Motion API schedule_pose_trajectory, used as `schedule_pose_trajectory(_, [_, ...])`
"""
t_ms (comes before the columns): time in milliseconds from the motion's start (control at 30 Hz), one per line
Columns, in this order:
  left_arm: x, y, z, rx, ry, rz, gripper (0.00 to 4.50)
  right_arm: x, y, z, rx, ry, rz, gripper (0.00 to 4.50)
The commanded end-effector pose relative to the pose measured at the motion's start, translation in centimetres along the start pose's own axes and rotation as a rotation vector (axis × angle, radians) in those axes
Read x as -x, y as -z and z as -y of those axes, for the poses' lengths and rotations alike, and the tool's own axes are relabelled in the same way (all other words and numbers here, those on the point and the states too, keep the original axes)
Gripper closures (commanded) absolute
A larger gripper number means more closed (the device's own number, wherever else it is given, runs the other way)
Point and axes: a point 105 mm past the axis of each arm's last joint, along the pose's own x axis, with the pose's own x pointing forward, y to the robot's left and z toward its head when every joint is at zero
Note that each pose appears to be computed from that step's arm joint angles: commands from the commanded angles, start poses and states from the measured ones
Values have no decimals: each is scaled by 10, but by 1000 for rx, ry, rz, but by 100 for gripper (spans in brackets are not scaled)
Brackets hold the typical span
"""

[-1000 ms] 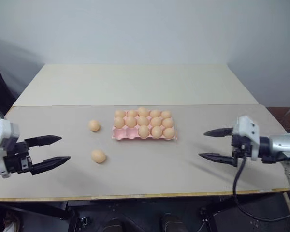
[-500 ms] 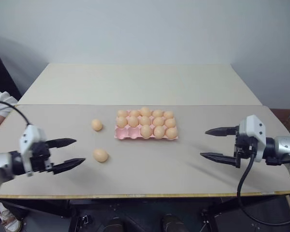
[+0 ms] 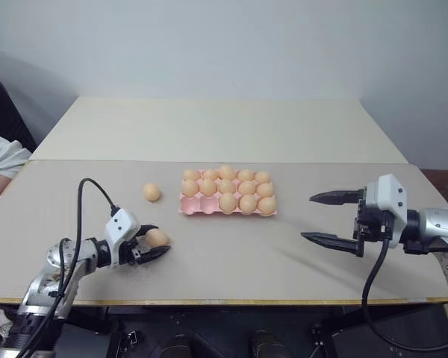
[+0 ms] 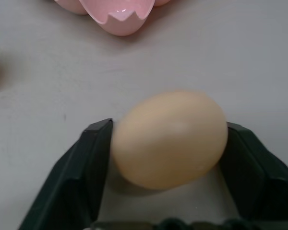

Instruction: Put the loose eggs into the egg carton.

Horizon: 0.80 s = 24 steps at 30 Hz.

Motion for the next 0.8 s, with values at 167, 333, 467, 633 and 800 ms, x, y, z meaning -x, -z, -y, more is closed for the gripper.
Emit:
schedule_pose_trajectory(167, [8, -29, -10, -89, -17, 91, 230, 7, -15, 1, 35, 30, 31, 0])
schedule_pose_trajectory(333, [-3, -79, -8, -99, 44, 253, 230, 4, -14, 0, 34, 36, 39, 0])
schedule_pose_trajectory(467, [-38, -103, -9, -100, 72, 281, 230, 2, -14, 1, 41, 50, 47, 0])
schedule_pose_trajectory(633, [-83, -111, -5, -154, 107, 241, 230, 0, -14, 2, 46, 72, 48, 0])
schedule_pose_trajectory(800, [-107, -107, -6, -186, 105, 182, 162, 1, -15, -1, 43, 94, 48, 0])
